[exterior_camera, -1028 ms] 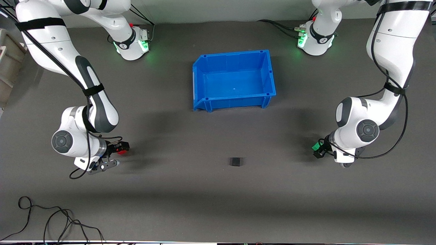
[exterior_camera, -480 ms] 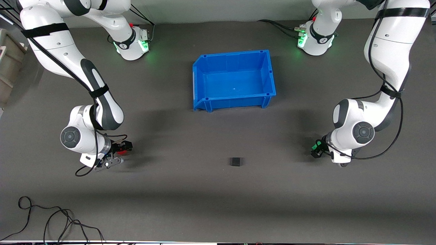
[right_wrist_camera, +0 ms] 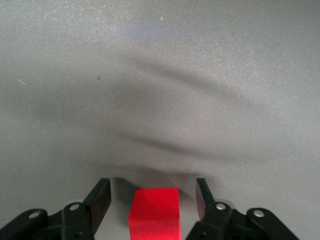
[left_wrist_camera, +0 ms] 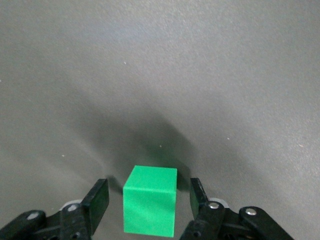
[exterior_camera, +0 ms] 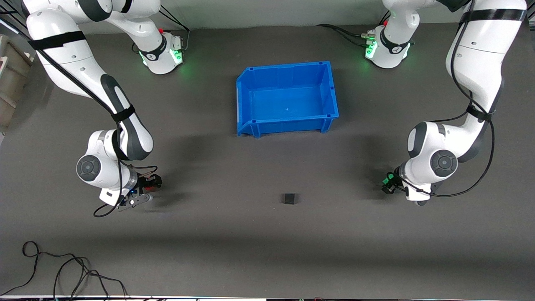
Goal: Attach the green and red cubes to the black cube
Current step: 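Close the right gripper on the red cube while the left gripper grasps green, then lift the red cube with the right gripper while the left gripper carries green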
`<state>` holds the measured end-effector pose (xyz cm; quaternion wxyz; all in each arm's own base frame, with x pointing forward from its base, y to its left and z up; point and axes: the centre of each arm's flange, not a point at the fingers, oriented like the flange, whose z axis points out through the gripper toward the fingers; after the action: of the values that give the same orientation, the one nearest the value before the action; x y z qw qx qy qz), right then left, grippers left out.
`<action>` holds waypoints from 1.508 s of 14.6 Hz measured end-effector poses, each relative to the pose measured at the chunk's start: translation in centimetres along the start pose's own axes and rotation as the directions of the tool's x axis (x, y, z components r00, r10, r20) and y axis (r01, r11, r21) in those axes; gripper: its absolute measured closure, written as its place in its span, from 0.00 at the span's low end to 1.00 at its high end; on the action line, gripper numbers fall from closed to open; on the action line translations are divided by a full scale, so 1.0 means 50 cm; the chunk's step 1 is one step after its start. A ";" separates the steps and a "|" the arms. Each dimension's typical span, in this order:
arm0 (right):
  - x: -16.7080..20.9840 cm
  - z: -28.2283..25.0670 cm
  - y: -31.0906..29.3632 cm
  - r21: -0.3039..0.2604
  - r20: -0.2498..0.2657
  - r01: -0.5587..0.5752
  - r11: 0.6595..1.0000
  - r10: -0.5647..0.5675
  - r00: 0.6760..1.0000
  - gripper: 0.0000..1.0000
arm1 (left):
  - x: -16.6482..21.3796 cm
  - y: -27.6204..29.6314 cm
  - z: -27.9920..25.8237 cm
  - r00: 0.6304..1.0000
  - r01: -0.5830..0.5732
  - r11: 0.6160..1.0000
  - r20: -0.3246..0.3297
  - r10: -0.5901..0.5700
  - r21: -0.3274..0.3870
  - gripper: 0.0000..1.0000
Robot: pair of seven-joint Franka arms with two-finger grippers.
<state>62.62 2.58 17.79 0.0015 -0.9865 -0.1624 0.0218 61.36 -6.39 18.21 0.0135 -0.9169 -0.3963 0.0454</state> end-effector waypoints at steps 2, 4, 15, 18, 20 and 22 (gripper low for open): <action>-0.001 0.006 0.001 0.000 0.002 -0.001 1.000 0.001 1.000 0.38 | 0.007 -0.005 0.000 1.000 0.006 1.000 -0.001 -0.006 0.000 0.26; -0.001 0.005 0.002 -0.001 0.001 -0.002 1.000 0.002 1.000 0.45 | 0.015 -0.011 -0.001 1.000 0.014 1.000 -0.001 -0.014 -0.001 0.28; -0.003 0.005 0.009 -0.002 0.000 -0.007 1.000 0.007 1.000 0.50 | 0.051 0.036 -0.083 0.979 0.204 0.974 0.031 -0.202 -0.098 0.60; -0.003 0.005 0.011 -0.002 -0.001 -0.009 1.000 0.009 1.000 0.54 | 0.022 0.099 -0.113 0.911 0.409 0.910 0.087 -0.403 -0.066 0.60; -0.004 0.004 0.014 -0.003 -0.003 -0.011 1.000 0.011 1.000 0.61 | -0.035 0.180 -0.118 0.863 0.501 0.865 0.106 -0.495 -0.039 0.60; -0.004 0.003 0.016 0.010 -0.007 -0.033 0.999 0.033 0.999 0.61 | -0.118 0.277 -0.111 0.821 0.566 0.824 0.116 -0.559 -0.034 0.60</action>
<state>62.68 1.74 17.66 0.0064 -0.9891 -0.1459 0.0191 67.90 -20.09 23.33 -0.0244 -0.7555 -0.6507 0.0721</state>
